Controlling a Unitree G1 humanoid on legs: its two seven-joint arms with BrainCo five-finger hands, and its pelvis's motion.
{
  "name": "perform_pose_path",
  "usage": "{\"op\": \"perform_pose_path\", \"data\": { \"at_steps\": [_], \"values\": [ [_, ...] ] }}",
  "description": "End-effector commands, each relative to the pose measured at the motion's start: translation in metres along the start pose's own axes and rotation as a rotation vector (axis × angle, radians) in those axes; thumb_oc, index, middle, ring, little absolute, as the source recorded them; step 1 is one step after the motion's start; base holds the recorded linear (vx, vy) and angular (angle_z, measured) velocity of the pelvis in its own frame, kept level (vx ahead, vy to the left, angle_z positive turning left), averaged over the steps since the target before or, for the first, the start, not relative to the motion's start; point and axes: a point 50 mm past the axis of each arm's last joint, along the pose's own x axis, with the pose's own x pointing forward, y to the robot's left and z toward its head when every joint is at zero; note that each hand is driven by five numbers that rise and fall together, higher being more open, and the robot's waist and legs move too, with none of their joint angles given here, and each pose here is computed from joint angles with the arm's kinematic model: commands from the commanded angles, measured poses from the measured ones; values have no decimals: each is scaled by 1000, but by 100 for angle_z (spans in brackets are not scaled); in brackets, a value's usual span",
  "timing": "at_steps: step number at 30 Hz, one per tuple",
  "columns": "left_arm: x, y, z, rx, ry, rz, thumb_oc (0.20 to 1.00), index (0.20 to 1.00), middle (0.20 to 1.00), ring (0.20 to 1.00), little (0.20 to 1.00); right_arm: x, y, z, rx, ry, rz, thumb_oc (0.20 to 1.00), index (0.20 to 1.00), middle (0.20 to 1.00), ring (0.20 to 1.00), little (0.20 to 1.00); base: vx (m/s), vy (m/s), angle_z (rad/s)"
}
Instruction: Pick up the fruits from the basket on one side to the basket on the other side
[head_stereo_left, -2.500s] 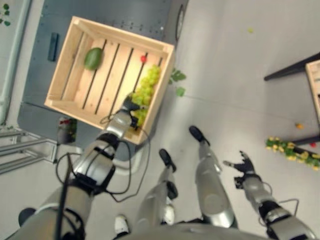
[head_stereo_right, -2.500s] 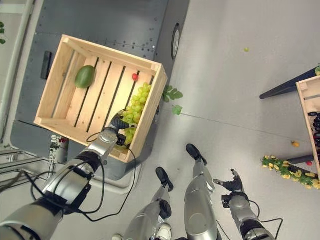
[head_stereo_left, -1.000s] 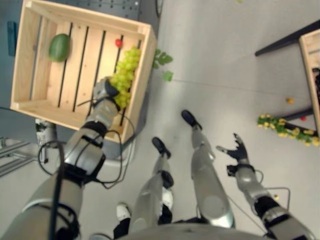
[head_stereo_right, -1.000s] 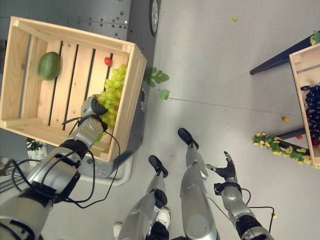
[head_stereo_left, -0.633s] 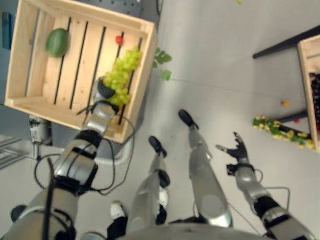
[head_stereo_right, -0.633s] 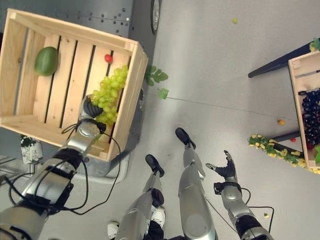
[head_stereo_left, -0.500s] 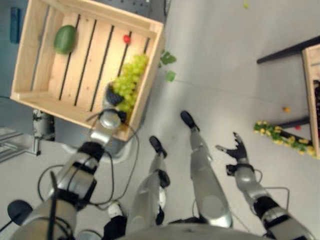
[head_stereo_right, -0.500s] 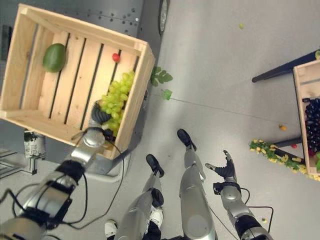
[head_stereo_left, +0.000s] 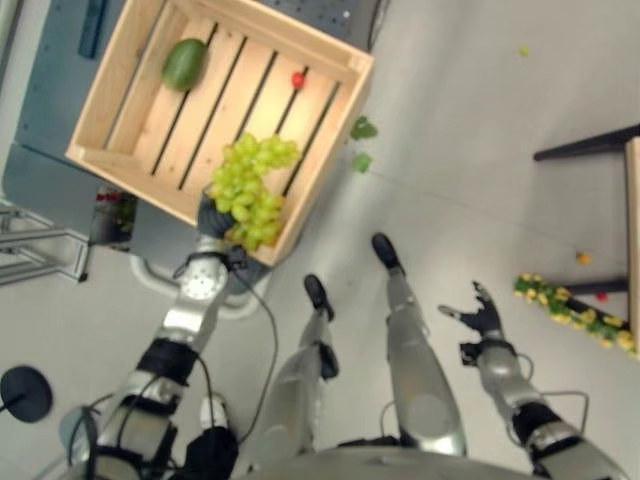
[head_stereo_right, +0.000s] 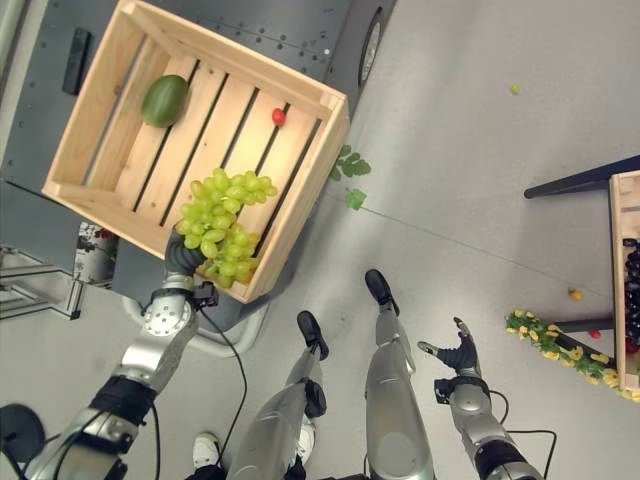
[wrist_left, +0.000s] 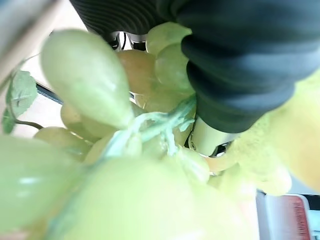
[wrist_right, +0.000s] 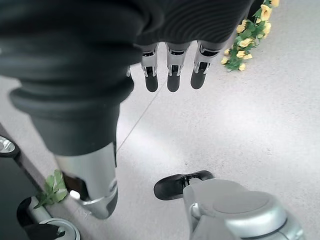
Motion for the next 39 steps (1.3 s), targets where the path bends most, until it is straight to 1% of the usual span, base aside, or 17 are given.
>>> {"op": "perform_pose_path", "data": {
  "at_steps": [1, 6, 12, 13, 17, 18, 19, 21, 23, 25, 26, 31, 32, 36, 39],
  "values": [
    [-2, 19, 22, -44, -116, 7, 200, 200, 200, 200, 200, -14, -4, -24, -48, 58, 25, 1000, 1000, 1000, 1000, 1000, -12, -10, 8],
    [-11, 20, 24, -84, -124, -23, 200, 200, 200, 200, 200, -14, -2, -23, -73, 51, 55, 1000, 1000, 1000, 1000, 1000, -27, -16, 16],
    [-22, 25, 25, -114, -125, -53, 200, 200, 200, 200, 200, -11, -2, -1, -103, -65, 110, 1000, 1000, 1000, 1000, 1000, -7, 2, 6],
    [-26, 27, 28, -121, -132, -72, 200, 200, 200, 200, 200, -10, -3, 16, -113, -153, 144, 1000, 1000, 1000, 1000, 1000, 3, 7, 5],
    [-29, 24, 35, -131, -150, -130, 200, 200, 200, 200, 200, -13, -9, 51, -126, -321, 205, 1000, 1000, 1000, 1000, 1000, 12, 9, 11],
    [-30, 25, 36, -130, -152, -141, 200, 200, 200, 200, 200, -14, -11, 61, -128, -367, 214, 1000, 1000, 1000, 1000, 1000, 4, 14, 12],
    [-31, 24, 36, -131, -151, -141, 200, 200, 200, 200, 200, -15, -11, 61, -128, -366, 215, 1000, 1000, 1000, 1000, 1000, -3, 7, 7],
    [-33, 20, 37, -128, -149, -181, 200, 200, 200, 200, 200, -18, -17, 90, -139, -495, 231, 1000, 1000, 1000, 1000, 1000, 16, 13, 4],
    [-33, 17, 39, -128, -153, -201, 200, 200, 200, 200, 200, -22, -20, 108, -146, -571, 240, 1000, 1000, 1000, 1000, 1000, 39, 22, 13],
    [-33, 16, 40, -122, -157, -216, 200, 200, 200, 200, 200, -24, -21, 115, -138, -600, 246, 1000, 1000, 1000, 1000, 1000, 26, 26, 8],
    [-34, 15, 41, -126, -155, -227, 200, 200, 200, 200, 200, -30, -21, 130, -130, -662, 286, 1000, 1000, 1000, 1000, 1000, 25, 18, 7],
    [-38, 9, 36, -138, -131, -254, 200, 200, 200, 200, 200, -39, -20, 148, -81, -731, 342, 1000, 1000, 1000, 1000, 1000, 25, 10, 9],
    [-41, 7, 36, -127, -134, -265, 200, 200, 200, 200, 200, -46, -17, 157, -6, -760, 399, 1000, 1000, 1000, 1000, 1000, 30, 4, 16],
    [-44, 4, 32, -110, -119, -276, 200, 200, 200, 200, 200, -53, -13, 168, 73, -788, 480, 1000, 1000, 1000, 1000, 1000, 40, 2, 15],
    [-47, 0, 29, -125, -103, -289, 200, 200, 200, 200, 200, -60, -14, 182, 64, -852, 484, 1000, 1000, 1000, 1000, 1000, 66, -7, 10]
  ]
}}
